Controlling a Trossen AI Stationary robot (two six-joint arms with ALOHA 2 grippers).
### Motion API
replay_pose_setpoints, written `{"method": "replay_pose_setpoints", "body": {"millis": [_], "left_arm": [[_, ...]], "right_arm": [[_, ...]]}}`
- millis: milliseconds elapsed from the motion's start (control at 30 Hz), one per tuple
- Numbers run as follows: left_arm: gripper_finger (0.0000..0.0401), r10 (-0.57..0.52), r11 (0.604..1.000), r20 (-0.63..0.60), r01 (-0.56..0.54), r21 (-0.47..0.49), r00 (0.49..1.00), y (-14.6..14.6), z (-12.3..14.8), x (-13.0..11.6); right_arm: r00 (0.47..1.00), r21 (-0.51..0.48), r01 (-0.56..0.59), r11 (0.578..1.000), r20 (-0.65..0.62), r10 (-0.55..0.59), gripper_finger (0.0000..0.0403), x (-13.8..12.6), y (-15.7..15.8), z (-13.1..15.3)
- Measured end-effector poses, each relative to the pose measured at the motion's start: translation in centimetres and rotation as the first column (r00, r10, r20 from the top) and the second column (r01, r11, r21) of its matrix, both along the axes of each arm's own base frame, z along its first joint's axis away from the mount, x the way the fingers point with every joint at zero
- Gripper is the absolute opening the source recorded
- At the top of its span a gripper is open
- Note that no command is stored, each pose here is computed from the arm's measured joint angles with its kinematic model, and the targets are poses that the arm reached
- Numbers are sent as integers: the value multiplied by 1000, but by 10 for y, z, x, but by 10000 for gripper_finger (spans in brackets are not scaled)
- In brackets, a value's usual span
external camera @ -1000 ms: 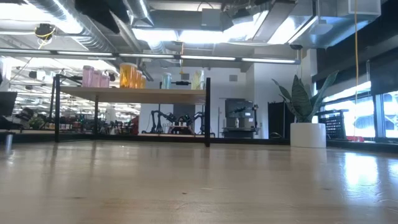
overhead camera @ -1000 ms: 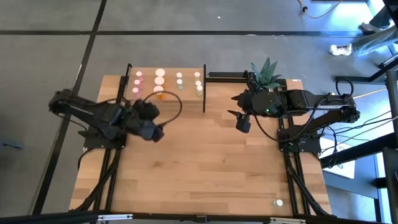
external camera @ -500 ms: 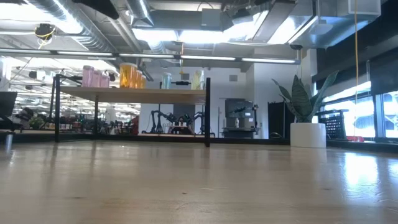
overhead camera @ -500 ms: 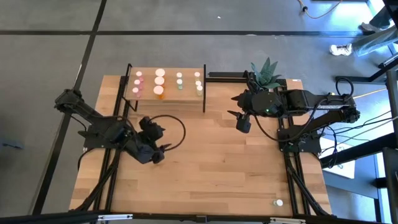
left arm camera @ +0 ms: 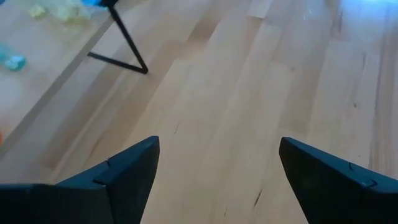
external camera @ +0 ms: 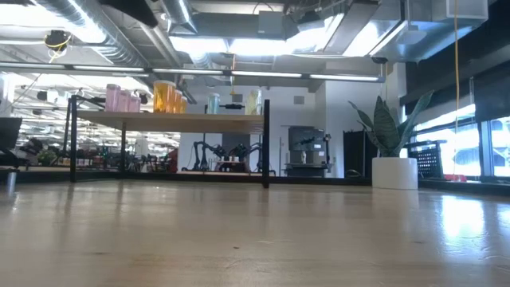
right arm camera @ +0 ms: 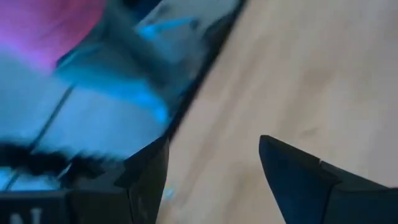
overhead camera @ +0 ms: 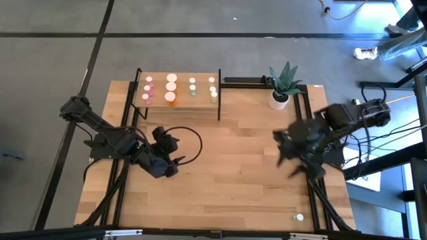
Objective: Pick and place medicine bottles onto shelf by color
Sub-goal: Put the blue pill bottle on the shelf aligned with the other blue pill bottles
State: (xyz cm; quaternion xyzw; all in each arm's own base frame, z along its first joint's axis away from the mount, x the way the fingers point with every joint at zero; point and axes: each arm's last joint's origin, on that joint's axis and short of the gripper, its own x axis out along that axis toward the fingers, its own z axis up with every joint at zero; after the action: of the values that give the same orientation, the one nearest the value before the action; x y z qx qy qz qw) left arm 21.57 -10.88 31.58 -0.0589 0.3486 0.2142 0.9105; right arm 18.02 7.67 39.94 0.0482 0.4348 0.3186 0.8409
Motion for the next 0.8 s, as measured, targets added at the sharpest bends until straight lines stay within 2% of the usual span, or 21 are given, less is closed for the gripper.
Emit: {"method": "replay_pose_setpoints", "body": {"millis": [100,233,367,600,800], "left_arm": [[322,-24,1000,6,24,12,1000,-1,1,1],[323,-71,997,20,70,40,997,-3,3,4],[326,-111,992,38,109,62,993,-5,6,7],[324,-135,989,56,131,75,989,-6,8,10],[322,-134,989,58,130,73,989,-6,8,10]], "right_arm": [[992,-5,-44,999,-115,43,252,-15,17,-4],[976,-65,-11,998,-216,-3,252,-28,33,-10],[952,-73,36,997,-301,-57,252,-38,47,-18],[898,-96,32,995,-434,-71,252,-52,77,-62],[887,-25,33,999,-460,-41,252,-61,102,-92]]}}
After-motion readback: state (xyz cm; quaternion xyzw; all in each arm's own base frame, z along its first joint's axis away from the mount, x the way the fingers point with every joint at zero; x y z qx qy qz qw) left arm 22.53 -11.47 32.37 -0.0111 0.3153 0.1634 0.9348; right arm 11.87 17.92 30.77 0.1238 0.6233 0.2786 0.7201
